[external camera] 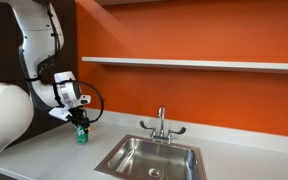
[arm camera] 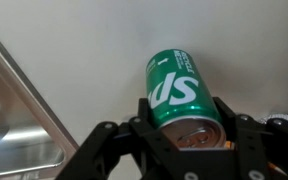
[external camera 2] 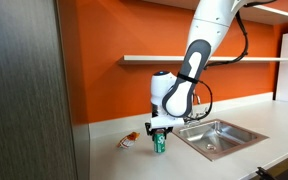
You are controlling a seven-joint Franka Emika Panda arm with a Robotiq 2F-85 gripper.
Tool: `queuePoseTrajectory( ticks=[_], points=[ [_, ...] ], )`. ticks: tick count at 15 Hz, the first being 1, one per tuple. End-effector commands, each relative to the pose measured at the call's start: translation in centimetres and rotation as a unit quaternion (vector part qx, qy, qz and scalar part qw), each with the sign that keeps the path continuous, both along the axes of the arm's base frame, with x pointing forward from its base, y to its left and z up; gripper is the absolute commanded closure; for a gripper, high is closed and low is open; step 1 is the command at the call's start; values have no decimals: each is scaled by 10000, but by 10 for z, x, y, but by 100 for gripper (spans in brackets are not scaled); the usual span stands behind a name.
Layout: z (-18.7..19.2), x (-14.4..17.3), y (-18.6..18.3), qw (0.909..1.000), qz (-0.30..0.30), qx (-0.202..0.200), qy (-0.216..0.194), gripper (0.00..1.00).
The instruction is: Put the green can on the bottom shelf.
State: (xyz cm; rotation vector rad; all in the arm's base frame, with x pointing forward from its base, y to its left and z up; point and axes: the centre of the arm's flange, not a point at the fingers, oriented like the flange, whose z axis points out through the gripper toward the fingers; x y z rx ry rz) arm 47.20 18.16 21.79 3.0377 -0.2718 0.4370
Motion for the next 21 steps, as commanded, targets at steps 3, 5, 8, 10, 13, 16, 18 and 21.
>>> queuePoseTrajectory(
  ticks=[3, 5, 8, 10, 13, 16, 18, 21],
  points=[
    [71, -15, -12, 9996, -196, 59, 169, 62],
    [89, -20, -13, 9994, -218, 39, 264, 62],
    [118, -27, -14, 9991, -210, 40, 377, 62],
    [140, -34, -15, 9989, -198, 62, 427, 62],
    [172, -42, -18, 9985, -154, 85, 515, 62],
    [207, -52, -22, 9983, -179, 43, 544, 62],
    [229, -58, -25, 9985, -194, -15, 509, 62],
    [263, -65, -27, 9987, -217, -84, 460, 62]
  ],
)
